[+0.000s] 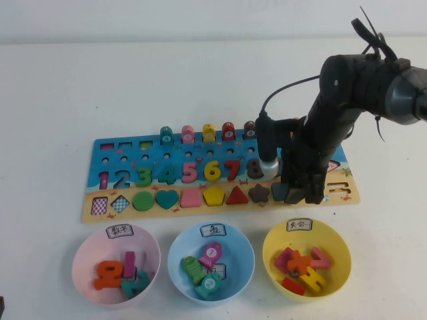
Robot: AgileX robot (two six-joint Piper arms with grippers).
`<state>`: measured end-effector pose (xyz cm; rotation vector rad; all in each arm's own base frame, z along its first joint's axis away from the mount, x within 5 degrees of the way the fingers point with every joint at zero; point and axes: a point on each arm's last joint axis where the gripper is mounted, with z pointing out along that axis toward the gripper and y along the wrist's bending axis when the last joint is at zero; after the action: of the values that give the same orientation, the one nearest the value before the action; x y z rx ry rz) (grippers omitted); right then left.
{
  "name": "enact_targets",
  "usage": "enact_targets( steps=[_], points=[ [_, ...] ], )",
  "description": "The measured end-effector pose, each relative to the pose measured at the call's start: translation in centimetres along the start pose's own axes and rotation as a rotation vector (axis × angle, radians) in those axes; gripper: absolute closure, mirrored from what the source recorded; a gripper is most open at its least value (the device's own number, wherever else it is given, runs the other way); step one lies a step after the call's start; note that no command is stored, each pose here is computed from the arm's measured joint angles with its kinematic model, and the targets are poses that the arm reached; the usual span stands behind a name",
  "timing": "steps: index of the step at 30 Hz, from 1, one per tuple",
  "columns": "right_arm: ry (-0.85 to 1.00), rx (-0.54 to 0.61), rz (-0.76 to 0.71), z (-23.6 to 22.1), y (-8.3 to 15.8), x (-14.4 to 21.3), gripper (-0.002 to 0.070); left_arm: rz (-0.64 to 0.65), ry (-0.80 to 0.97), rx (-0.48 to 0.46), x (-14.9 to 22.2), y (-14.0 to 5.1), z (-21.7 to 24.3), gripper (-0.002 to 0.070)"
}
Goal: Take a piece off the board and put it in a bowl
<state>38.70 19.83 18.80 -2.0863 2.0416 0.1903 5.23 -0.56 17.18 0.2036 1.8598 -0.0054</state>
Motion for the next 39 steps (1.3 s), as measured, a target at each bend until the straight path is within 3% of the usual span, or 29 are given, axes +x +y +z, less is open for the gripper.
enact_targets(
  steps=[25, 28, 32, 39],
  points=[
    [-0.002, 0.004, -0.001, 0.67, -0.75, -0.19, 0.0295, 0.0, 0.0, 0.0, 0.0, 0.0, 0.0, 0.0678],
    [-0.002, 0.004, -0.001, 0.67, -0.75, -0.19, 0.0313, 0.0, 0.0, 0.0, 0.0, 0.0, 0.0, 0.0678],
    [0.0, -0.002, -0.001, 0.67, -0.69, -0.17, 0.0391, 0.0, 0.0, 0.0, 0.0, 0.0, 0.0, 0.0678],
    [0.002, -0.002, -0.002, 0.67, -0.7, -0.16, 0.039, 0.0, 0.0, 0.0, 0.0, 0.0, 0.0, 0.0678]
  ],
)
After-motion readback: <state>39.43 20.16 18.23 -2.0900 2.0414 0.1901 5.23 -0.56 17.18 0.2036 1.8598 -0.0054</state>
